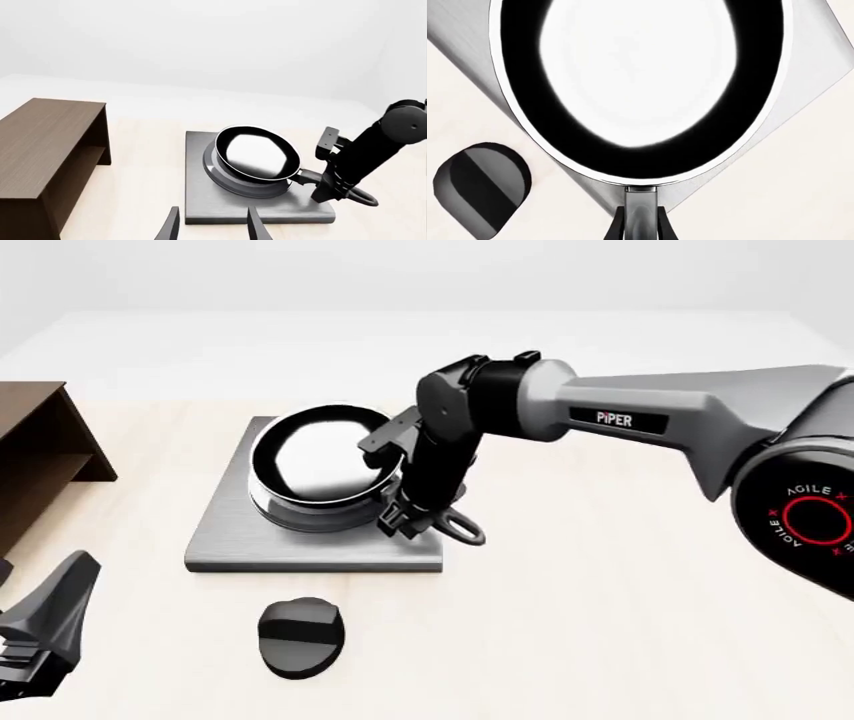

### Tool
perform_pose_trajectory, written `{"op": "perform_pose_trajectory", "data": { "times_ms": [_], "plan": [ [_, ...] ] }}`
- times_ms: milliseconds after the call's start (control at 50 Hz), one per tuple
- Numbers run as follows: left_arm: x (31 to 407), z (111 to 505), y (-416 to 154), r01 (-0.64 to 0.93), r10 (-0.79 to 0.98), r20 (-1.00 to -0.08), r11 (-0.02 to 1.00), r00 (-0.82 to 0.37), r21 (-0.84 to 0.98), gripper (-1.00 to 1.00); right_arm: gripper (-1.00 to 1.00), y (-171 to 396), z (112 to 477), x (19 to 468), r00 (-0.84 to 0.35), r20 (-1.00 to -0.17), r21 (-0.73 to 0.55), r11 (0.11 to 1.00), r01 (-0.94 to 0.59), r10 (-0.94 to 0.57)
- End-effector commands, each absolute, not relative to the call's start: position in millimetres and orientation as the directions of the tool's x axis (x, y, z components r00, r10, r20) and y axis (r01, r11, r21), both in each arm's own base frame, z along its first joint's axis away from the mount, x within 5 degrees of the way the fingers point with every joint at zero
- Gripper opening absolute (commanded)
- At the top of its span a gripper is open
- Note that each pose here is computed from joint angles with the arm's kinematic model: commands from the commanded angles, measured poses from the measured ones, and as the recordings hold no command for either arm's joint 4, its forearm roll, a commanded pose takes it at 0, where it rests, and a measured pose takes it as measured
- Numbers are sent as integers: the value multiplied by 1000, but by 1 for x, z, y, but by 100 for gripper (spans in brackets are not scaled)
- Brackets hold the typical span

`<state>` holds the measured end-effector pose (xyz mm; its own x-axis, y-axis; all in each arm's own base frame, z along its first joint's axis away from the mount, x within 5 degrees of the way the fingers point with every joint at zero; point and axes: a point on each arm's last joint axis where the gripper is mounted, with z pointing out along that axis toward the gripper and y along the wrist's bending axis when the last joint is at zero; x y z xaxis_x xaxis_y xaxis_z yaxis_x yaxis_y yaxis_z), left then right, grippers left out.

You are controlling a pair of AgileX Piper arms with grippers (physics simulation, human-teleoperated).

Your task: Turn on the stove and put the frying pan on it.

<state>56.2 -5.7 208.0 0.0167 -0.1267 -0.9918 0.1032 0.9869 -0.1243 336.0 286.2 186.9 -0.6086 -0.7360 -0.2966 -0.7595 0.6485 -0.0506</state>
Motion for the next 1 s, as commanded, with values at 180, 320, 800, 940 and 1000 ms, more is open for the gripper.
{"op": "perform_pose_trajectory", "data": {
  "times_ms": [180,320,800,940,1000],
  "plan": [
    [56,208,-6,104,-129,-991,986,18,-127,100,100,285,187,349,-630,-313,-48,675,-736,-710],
    [56,208,-6,105,-129,-991,986,19,-126,100,100,281,196,350,-633,-326,-50,682,-730,-702],
    [56,209,-6,104,-118,-993,988,25,-115,100,100,270,293,321,-602,-432,-55,686,-726,-672],
    [56,209,-6,105,-117,-993,988,25,-114,100,100,264,319,305,-589,-471,-52,687,-725,-657],
    [56,209,-6,105,-117,-993,988,26,-114,100,100,265,331,291,-582,-498,-42,688,-724,-643]
  ]
}}
